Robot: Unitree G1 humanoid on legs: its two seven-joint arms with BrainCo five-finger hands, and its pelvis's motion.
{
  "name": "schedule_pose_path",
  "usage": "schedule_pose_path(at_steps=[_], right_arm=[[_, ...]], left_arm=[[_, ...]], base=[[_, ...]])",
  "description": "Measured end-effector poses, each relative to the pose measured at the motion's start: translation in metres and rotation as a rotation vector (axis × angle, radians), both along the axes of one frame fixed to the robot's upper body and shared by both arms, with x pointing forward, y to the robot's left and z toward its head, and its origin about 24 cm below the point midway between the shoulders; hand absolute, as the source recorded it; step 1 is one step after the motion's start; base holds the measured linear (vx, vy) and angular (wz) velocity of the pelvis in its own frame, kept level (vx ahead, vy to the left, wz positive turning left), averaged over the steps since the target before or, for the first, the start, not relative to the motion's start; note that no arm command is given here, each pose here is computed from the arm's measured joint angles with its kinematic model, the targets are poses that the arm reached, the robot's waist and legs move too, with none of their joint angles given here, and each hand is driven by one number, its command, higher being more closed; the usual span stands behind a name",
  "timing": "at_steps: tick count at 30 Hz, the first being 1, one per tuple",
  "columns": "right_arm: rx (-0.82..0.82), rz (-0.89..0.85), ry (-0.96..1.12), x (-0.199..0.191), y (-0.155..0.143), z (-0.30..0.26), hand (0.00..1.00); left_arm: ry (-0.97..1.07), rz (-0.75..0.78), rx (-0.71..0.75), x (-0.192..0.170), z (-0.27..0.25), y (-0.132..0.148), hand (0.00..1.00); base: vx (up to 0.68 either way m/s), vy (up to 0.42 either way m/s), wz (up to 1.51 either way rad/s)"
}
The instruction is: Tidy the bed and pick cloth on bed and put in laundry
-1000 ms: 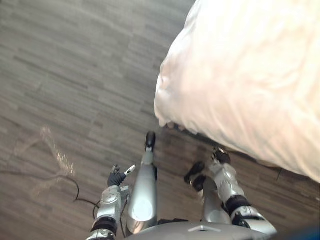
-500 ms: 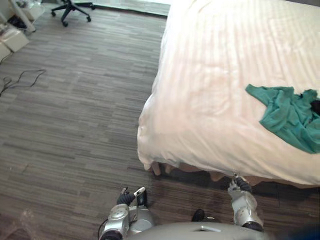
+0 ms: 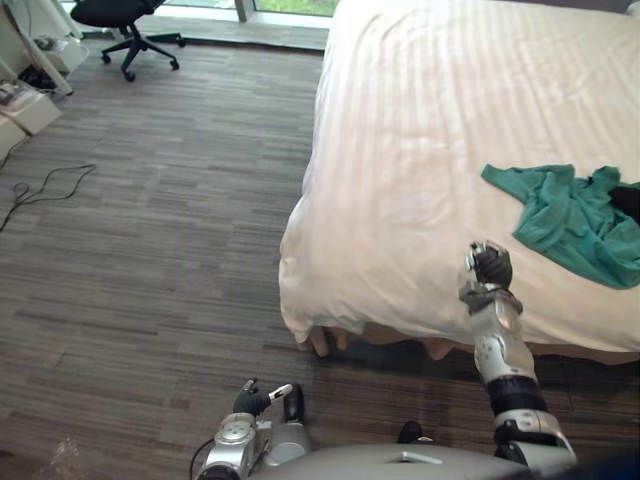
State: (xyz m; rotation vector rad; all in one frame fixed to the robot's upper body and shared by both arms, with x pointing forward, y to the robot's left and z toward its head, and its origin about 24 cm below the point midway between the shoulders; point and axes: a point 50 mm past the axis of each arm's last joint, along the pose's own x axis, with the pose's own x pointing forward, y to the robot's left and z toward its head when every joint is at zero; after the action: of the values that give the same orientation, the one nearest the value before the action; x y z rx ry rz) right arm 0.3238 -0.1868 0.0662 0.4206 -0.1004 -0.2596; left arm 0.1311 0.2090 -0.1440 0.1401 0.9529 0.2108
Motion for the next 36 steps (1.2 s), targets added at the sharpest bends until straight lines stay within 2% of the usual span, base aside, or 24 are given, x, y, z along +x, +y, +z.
schedule_pose_path(at_steps=[3, 7, 12, 20, 25, 31, 33, 36], right_arm=[[-0.006, 0.018, -0.141, 0.024, 0.007, 0.049, 1.0], [0.005, -0.022, -0.236, 0.036, 0.002, 0.083, 1.0], [0.06, -0.107, -0.322, 0.035, -0.01, 0.093, 1.0], [0.141, -0.114, -0.353, 0.03, -0.006, 0.084, 1.0], [0.242, -0.136, -0.263, 0.017, -0.008, 0.044, 1.0], [0.357, -0.232, -0.089, -0.009, -0.027, -0.012, 1.0], [0.401, -0.299, 0.011, -0.024, -0.036, -0.04, 1.0], [0.531, -0.48, 0.381, -0.081, -0.049, -0.125, 1.0]], left_arm=[[-0.047, 0.009, 0.0, 0.013, 0.005, 0.0, 0.0], [-0.054, 0.056, -0.005, 0.013, 0.005, 0.001, 0.0], [-0.068, 0.125, -0.041, 0.013, 0.005, -0.001, 0.0], [-0.12, 0.158, -0.05, 0.026, 0.01, -0.001, 0.0], [-0.184, 0.195, -0.06, 0.04, 0.019, 0.003, 0.0], [-0.248, 0.172, -0.107, 0.066, 0.029, -0.014, 0.0], [-0.248, 0.176, -0.116, 0.066, 0.029, -0.016, 0.0], [-0.233, 0.192, -0.128, 0.064, 0.026, -0.019, 0.0]], base=[[-0.08, 0.044, 0.12], [-0.03, 0.046, 0.11], [0.01, 0.057, -0.08], [0.02, 0.021, -0.13], [0.04, -0.005, -0.27], [0.07, -0.006, -0.2], [0.09, 0.003, -0.08], [0.13, 0.005, -0.05]])
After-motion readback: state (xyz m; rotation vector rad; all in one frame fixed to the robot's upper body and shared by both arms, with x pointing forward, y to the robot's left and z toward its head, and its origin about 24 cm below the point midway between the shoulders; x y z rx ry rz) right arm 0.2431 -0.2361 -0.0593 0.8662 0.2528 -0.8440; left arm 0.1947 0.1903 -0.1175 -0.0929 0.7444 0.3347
